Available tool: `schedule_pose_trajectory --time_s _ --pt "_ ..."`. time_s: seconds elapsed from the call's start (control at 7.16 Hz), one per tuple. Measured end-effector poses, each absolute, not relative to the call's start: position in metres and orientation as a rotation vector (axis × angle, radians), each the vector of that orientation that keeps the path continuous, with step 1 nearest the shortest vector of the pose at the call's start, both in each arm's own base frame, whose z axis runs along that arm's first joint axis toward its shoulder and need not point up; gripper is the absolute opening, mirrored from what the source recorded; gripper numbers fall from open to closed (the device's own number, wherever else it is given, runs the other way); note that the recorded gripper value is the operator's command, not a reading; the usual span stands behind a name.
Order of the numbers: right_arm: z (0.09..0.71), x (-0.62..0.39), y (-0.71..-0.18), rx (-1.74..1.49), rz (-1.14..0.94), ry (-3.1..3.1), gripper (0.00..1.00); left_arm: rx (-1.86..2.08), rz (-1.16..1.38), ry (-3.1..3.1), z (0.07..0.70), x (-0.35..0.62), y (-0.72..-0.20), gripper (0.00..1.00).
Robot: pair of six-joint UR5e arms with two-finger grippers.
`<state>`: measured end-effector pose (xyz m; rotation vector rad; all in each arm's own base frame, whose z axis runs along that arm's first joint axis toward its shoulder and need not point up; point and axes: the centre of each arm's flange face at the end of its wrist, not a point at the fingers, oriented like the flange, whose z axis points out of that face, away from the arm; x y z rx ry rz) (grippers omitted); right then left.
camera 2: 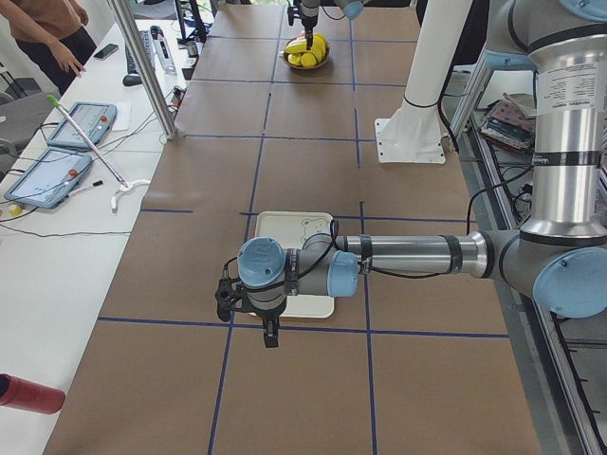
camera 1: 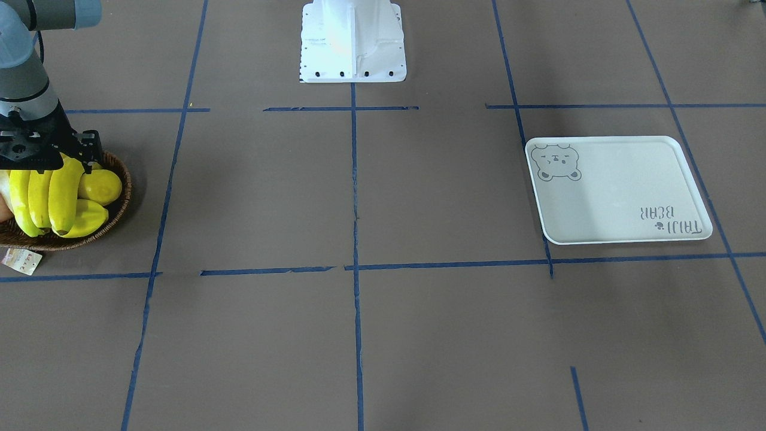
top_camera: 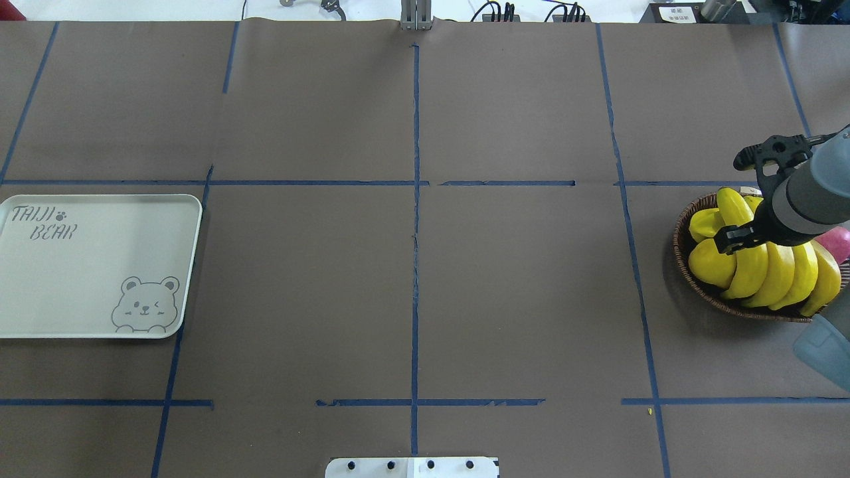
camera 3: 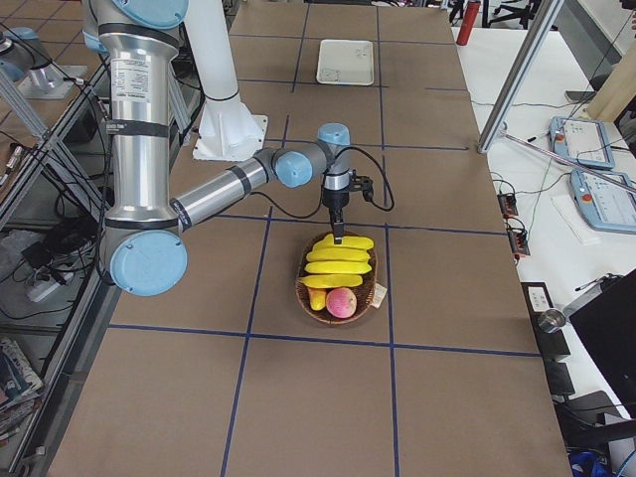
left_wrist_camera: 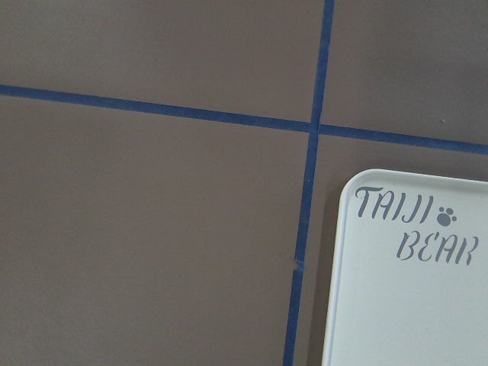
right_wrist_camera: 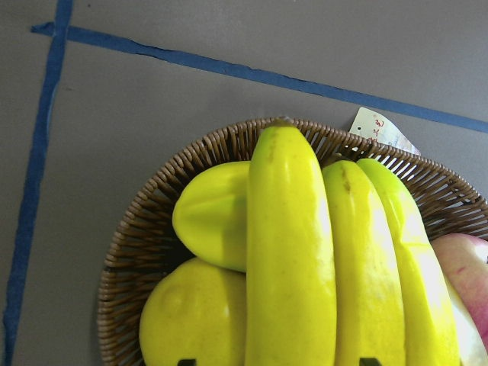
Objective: Transfer all bananas from basket to plate
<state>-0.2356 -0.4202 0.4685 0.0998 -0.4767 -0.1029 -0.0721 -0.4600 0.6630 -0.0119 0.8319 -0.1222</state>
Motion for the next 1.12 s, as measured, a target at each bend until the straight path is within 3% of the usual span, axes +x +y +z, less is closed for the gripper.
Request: schedule_pose_trajectory --time_s 0.28,0.84,1.12 --pt "0.474 -0.237 -0.420 0.084 -0.105 -0.464 0.76 -0.012 -0.122 0.832 0.663 -0.072 -0.460 1.00" --pt "0.479 -0.246 -0.416 0.067 -0.124 -0.456 0.53 -0.012 -0.122 0.832 0.663 -0.072 -0.460 1.00" --pt "0.478 -0.247 -0.416 0.062 -0.125 -0.451 0.49 -0.011 -0.122 0.832 0.663 -0.072 -0.461 1.00"
